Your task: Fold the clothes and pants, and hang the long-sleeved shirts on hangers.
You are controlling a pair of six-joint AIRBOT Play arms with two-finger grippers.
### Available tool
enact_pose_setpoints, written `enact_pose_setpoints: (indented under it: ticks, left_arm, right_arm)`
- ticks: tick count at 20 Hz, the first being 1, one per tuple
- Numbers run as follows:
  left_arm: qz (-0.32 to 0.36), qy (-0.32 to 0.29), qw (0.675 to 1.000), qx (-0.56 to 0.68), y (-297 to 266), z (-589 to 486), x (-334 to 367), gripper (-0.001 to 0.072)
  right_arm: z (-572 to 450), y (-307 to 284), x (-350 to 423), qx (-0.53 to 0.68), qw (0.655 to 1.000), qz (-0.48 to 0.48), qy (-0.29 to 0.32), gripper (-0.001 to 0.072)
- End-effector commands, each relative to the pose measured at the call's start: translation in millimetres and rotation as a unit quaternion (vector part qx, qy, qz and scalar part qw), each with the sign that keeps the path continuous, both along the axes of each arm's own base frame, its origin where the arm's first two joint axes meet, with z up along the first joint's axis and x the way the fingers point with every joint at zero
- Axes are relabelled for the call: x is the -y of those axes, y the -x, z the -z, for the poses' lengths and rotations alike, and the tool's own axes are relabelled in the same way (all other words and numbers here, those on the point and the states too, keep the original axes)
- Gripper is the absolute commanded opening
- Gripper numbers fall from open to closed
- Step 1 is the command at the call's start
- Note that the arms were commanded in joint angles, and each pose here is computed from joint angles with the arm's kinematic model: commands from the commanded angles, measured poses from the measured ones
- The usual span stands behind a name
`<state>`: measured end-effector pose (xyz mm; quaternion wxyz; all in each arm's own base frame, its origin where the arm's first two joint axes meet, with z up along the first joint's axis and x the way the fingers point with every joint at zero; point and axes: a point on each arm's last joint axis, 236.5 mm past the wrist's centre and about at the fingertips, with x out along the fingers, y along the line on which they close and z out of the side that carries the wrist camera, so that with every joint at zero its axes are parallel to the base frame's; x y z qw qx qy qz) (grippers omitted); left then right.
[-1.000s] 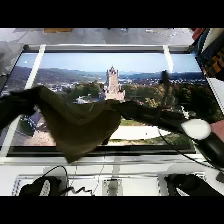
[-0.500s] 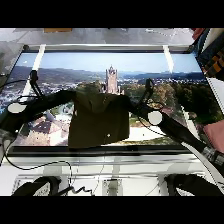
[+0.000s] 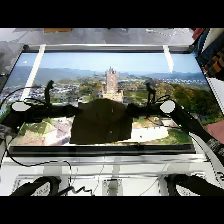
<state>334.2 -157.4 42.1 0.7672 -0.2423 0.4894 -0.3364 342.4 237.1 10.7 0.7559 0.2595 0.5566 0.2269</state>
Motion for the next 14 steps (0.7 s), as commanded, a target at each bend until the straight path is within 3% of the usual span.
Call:
enact_pose_setpoints:
  ticks: [1,9,14]
  left_arm:
    - [0.078,-0.091,0.981,-0.150,75,41,-33,0.0012]
    - [0.083,-0.224,0.933,-0.271,125,72,-90,0.0013]
    - [0.068,-0.234,0.935,-0.257,113,80,-95,0.0026]
  right_arm:
    - [3,98,2,-0.130,0.976,-0.175,0.007,0.0033]
    - [21,183,-9,-0.212,0.932,-0.289,0.056,0.0033]
    - [27,221,-26,-0.228,0.912,-0.332,0.073,0.0033]
